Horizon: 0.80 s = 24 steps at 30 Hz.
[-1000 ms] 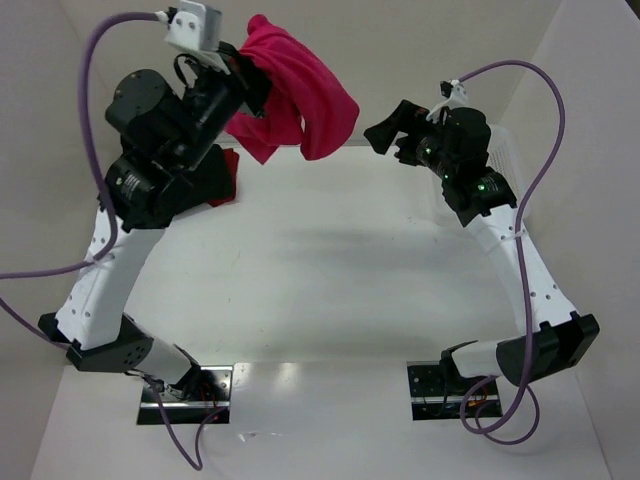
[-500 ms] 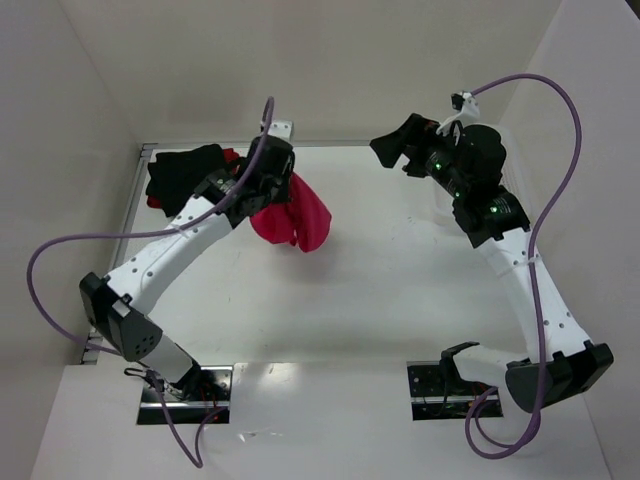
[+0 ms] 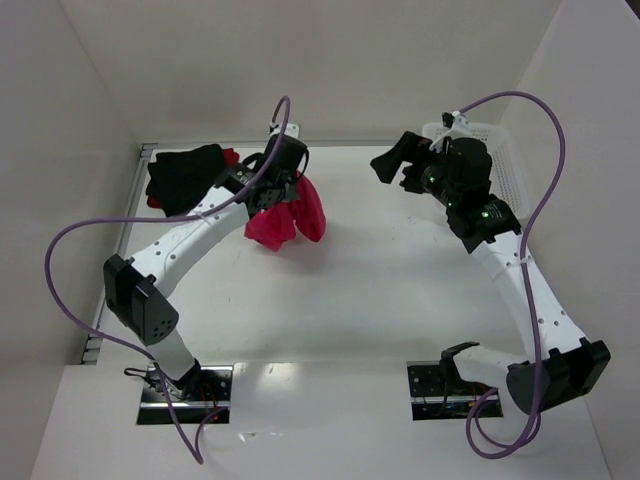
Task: Fold and stack the t-shirts
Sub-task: Move the tshirt to the center of the board, then flatten out the tshirt
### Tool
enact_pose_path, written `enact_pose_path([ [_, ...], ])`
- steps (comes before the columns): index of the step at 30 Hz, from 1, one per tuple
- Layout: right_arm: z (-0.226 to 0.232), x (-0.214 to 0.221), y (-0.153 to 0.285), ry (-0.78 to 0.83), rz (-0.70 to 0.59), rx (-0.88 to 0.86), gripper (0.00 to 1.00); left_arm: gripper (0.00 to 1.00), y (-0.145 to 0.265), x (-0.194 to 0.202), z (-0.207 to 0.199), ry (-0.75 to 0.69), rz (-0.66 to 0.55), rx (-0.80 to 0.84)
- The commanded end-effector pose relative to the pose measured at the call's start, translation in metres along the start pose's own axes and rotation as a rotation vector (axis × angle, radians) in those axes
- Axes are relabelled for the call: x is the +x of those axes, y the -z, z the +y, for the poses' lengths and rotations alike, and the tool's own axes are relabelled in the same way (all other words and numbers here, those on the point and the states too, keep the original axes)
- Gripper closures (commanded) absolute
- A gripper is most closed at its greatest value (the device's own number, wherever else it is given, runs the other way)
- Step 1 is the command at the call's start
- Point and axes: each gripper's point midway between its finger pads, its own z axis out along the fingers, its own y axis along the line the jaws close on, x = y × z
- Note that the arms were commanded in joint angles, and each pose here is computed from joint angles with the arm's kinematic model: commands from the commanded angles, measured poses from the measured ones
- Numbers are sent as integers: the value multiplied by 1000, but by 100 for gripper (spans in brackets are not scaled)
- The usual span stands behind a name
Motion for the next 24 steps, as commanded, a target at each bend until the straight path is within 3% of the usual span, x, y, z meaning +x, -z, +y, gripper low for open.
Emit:
enact_pose_path([
  [1,-6,3,13,7,-19,33,0,94,-6,34,-98,80,94,312],
  [2,-6,3,13,7,-19,33,0,79,-11,45,-115,76,118,352],
  [6,-16,28,14,8,56,43,0,36,-3,55,-143,61,125,442],
  [8,-16,29,16,-1,56,44,0,30,11,38,-142,85,70,471],
  [9,-16,29,16,-2,56,44,0,23,14,33,-139,91,53,467],
  [10,-13,31,16,-2,66,27,0,8,15,26,-133,104,41,462],
  [11,-12,32,17,8,72,17,0,3,20,14,-123,124,15,459],
  [13,-14,41,15,3,110,20,0,0,34,0,-112,150,-29,468],
  [15,-21,64,13,16,180,26,1,0,33,-10,-74,170,-99,373],
  [20,-23,138,11,40,372,67,4,0,-13,15,-3,185,-26,214],
  [24,-44,191,11,41,493,135,6,0,-38,29,35,255,19,209],
])
